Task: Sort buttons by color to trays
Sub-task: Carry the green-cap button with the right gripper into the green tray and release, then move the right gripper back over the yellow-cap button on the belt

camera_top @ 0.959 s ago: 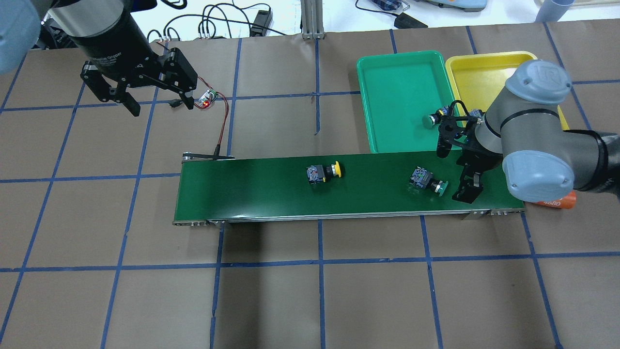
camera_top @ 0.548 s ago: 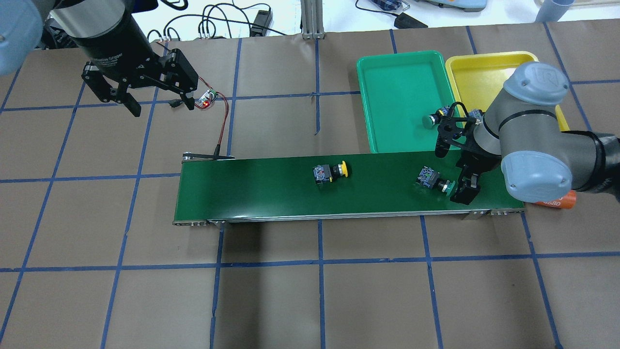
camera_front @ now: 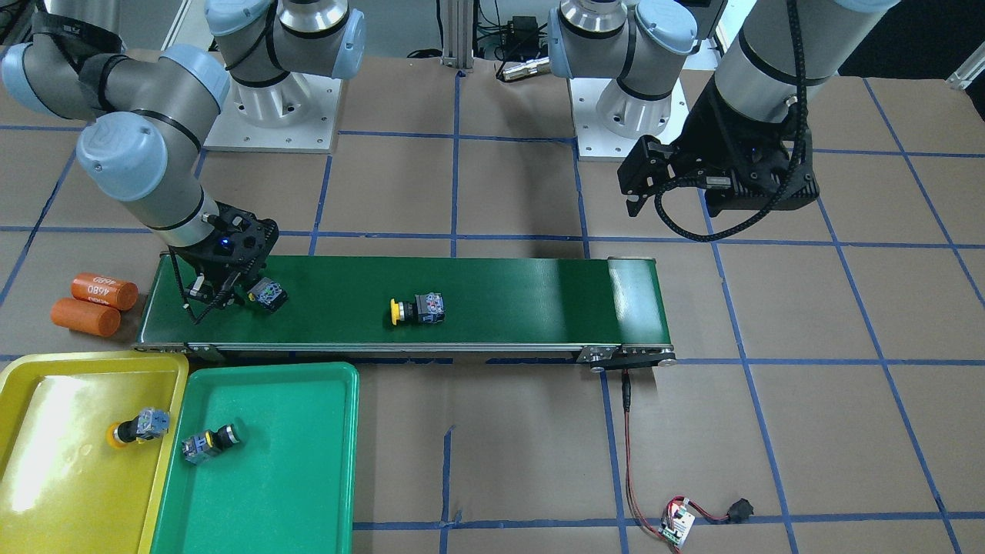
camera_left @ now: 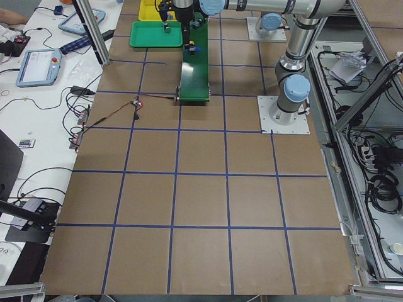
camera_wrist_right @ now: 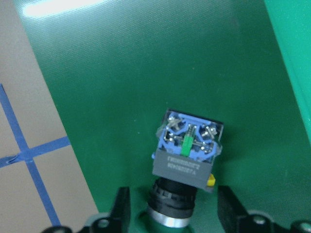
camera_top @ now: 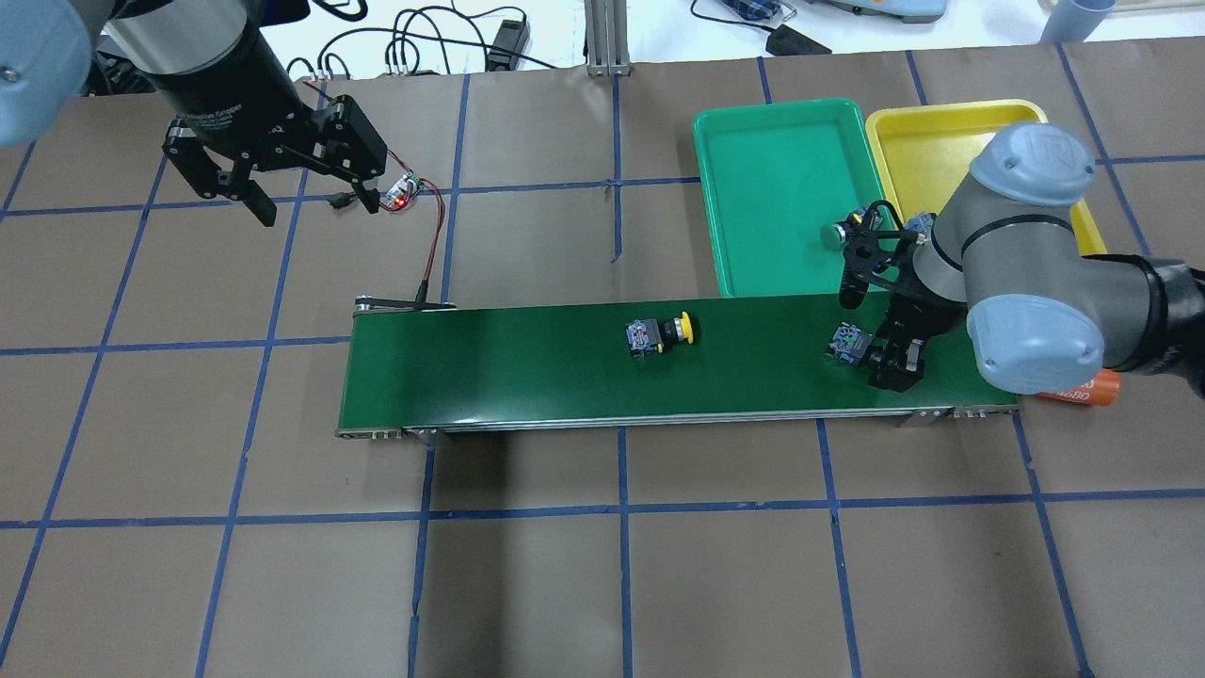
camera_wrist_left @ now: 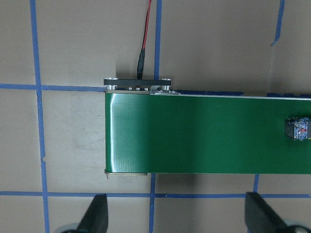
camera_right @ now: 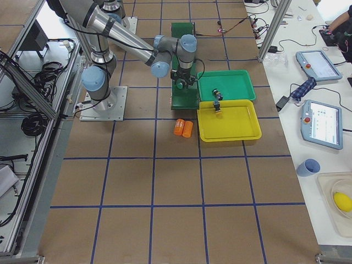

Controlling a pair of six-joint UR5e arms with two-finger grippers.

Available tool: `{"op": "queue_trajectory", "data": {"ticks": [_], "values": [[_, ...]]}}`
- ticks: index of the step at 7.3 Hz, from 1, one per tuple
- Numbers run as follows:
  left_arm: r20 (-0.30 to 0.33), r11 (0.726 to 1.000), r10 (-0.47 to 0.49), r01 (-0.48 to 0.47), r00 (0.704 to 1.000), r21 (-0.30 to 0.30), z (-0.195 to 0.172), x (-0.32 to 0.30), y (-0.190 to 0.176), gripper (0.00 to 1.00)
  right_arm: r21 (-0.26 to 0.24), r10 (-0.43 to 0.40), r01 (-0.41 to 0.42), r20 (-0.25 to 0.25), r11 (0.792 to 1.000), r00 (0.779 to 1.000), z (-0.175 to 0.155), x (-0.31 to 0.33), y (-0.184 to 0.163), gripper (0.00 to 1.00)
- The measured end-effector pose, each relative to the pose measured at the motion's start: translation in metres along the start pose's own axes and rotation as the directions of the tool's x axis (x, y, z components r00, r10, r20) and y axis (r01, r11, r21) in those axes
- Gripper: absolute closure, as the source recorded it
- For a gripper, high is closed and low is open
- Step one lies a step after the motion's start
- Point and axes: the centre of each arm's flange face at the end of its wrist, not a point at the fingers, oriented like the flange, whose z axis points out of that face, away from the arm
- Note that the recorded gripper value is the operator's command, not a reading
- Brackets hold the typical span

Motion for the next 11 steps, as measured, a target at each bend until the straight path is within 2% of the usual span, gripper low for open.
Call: {"op": "queue_trajectory", "data": {"ticks": [3,4,5,6,7,8,9,10,11], "values": [[0.009,1.0,0.001,-0.001,1.0,0.006,-0.003,-0.001,-0.001,0.0,-0.009,-0.026,0.026,-0.019,1.0,0.999,-0.008,0.002,0.0,0.95],[0.01,1.0,0.001,-0.001,1.0,0.006,-0.003,-0.001,-0.001,0.0,-0.006,-0.038,0.038,-0.049,0.999,0.998,-0.021,0.012,-0.002,0.96],[0.011,1.0,0.001,-0.001,1.0,0.006,-0.003,-0.001,-0.001,0.0,-0.004,-0.087,0.087,-0.087,0.996,0.992,-0.038,0.033,-0.007,0.96],[0.011,1.0,0.001,-0.001,1.0,0.007,-0.003,-0.001,0.0,0.0,-0.014,-0.2,0.2,-0.106,0.98,0.974,-0.045,0.064,-0.012,0.9],[0.011,1.0,0.001,-0.001,1.0,0.008,-0.004,-0.001,0.002,0.0,-0.028,-0.339,0.338,-0.114,0.941,0.934,-0.042,0.1,-0.019,0.83],[0.01,1.0,0.001,-0.001,1.0,0.01,-0.005,-0.001,0.003,0.0,-0.037,-0.449,0.448,-0.124,0.893,0.885,-0.037,0.136,-0.025,0.8],[0.01,1.0,0.001,-0.001,1.0,0.01,-0.005,-0.001,0.003,0.0,-0.025,-0.518,0.519,-0.129,0.854,0.846,-0.029,0.162,-0.033,0.01],[0.011,1.0,0.001,-0.002,1.0,0.013,-0.005,-0.001,0.002,0.0,0.0,-0.557,0.562,-0.132,0.827,0.82,-0.019,0.175,-0.039,0.0],[0.011,1.0,0.002,-0.002,1.0,0.018,-0.005,-0.001,0.002,0.0,0.01,-0.573,0.578,-0.131,0.816,0.809,-0.015,0.18,-0.041,0.0]]}}
